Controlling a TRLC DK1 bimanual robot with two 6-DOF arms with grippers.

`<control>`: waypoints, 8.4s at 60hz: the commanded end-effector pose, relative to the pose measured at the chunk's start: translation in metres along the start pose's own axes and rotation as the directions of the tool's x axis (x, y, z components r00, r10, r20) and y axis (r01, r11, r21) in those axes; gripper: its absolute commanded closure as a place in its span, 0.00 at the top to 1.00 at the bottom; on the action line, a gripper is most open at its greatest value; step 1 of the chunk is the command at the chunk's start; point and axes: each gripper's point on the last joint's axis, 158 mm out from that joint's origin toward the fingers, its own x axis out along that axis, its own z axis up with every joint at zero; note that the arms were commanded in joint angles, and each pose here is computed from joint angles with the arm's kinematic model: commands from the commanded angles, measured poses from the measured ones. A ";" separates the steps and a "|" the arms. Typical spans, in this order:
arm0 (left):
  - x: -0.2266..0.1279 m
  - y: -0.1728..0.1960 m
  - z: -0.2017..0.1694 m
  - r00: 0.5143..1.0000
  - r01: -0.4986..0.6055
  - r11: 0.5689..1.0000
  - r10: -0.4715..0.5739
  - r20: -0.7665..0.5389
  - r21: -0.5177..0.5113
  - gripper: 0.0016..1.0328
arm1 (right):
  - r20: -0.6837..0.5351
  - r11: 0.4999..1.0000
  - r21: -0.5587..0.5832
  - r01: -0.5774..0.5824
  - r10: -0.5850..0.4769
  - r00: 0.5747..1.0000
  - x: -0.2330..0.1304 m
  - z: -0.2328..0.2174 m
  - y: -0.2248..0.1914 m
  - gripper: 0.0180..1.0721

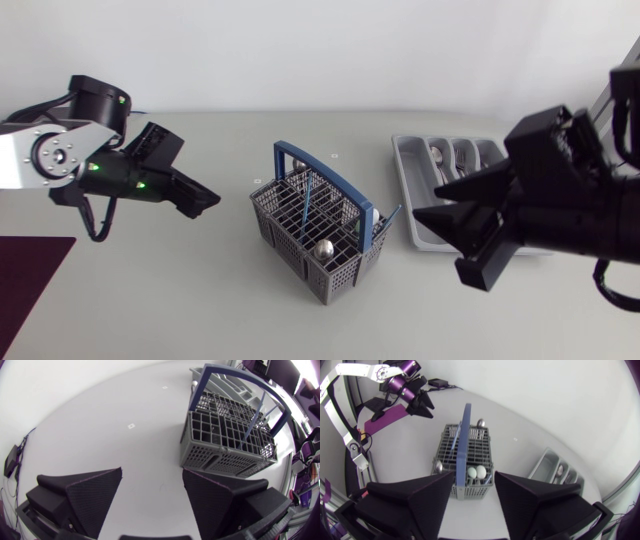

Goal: Unload the cutlery basket into the drawer organizer.

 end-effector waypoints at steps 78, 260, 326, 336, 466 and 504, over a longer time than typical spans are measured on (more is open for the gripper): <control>0.069 -0.055 0.008 0.942 0.331 0.940 -0.334 0.026 0.086 0.30 | -0.109 0.998 0.022 -0.066 0.068 0.992 0.175 -0.043 -0.040 0.10; 0.049 -0.131 0.083 0.999 0.030 0.999 -0.029 -0.027 0.020 0.11 | 0.013 0.995 0.098 -0.028 0.027 1.000 0.049 -0.113 -0.048 0.96; -0.073 -0.144 0.139 0.968 -0.016 0.992 -0.017 0.249 0.127 0.10 | 0.069 0.999 0.013 -0.045 0.044 0.997 0.042 -0.083 -0.027 0.96; -0.105 -0.160 0.155 0.943 0.059 0.991 -0.095 0.320 0.122 0.10 | 0.150 0.998 -0.040 -0.045 0.051 0.987 0.027 -0.059 -0.019 0.96; -0.079 -0.229 0.166 0.812 0.545 0.832 -0.555 0.181 0.102 0.75 | 0.096 0.946 -0.082 -0.314 0.321 0.942 0.047 -0.004 0.059 0.09; -0.128 -0.114 0.194 0.859 0.365 0.931 -0.341 0.383 0.011 0.82 | 0.052 0.993 0.076 -0.087 0.083 0.995 0.022 -0.065 -0.024 0.10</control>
